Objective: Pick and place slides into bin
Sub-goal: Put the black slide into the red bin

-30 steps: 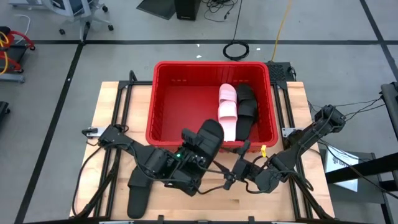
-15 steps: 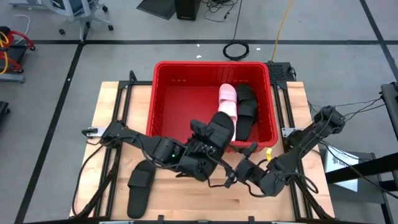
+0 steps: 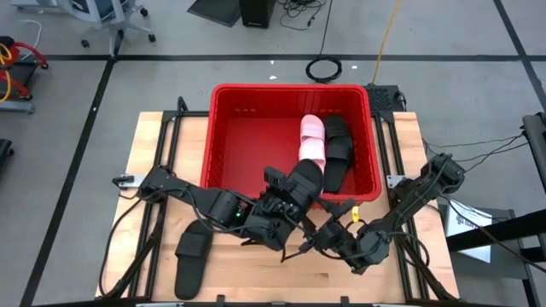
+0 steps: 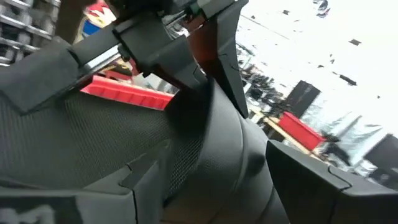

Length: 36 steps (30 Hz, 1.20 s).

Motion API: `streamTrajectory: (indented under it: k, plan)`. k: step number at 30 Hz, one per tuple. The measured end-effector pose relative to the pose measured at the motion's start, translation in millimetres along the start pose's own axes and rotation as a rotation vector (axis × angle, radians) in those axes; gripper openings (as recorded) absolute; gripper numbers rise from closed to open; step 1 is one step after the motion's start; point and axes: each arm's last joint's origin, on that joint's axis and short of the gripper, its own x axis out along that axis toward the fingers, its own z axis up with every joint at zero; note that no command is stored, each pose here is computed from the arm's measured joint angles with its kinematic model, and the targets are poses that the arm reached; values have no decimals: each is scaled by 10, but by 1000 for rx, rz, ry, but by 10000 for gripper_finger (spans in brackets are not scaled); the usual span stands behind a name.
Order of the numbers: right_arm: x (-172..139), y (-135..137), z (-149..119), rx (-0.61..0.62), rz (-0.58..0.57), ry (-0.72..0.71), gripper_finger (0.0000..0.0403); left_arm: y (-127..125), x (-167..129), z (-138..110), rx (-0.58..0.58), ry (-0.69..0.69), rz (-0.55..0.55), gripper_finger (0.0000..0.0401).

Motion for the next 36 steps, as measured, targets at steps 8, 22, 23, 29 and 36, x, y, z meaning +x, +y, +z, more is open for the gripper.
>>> streamTrajectory:
  k: [8,22,23,29,36]
  plan:
    - [12,4,-1,-5,2,-4,210,-62,-88,-34,11,33,29,24]
    - [12,-3,-6,-29,-10,10,21,-140,-158,-77,-35,46,-43,24]
    - [12,2,-10,-37,-10,10,12,-146,-168,-74,-33,44,-42,24]
    - [11,9,-14,-35,-4,4,16,-186,-231,-58,-20,30,-42,24]
    - [10,11,-15,-30,-4,3,5,-202,-257,-51,-26,23,-44,24]
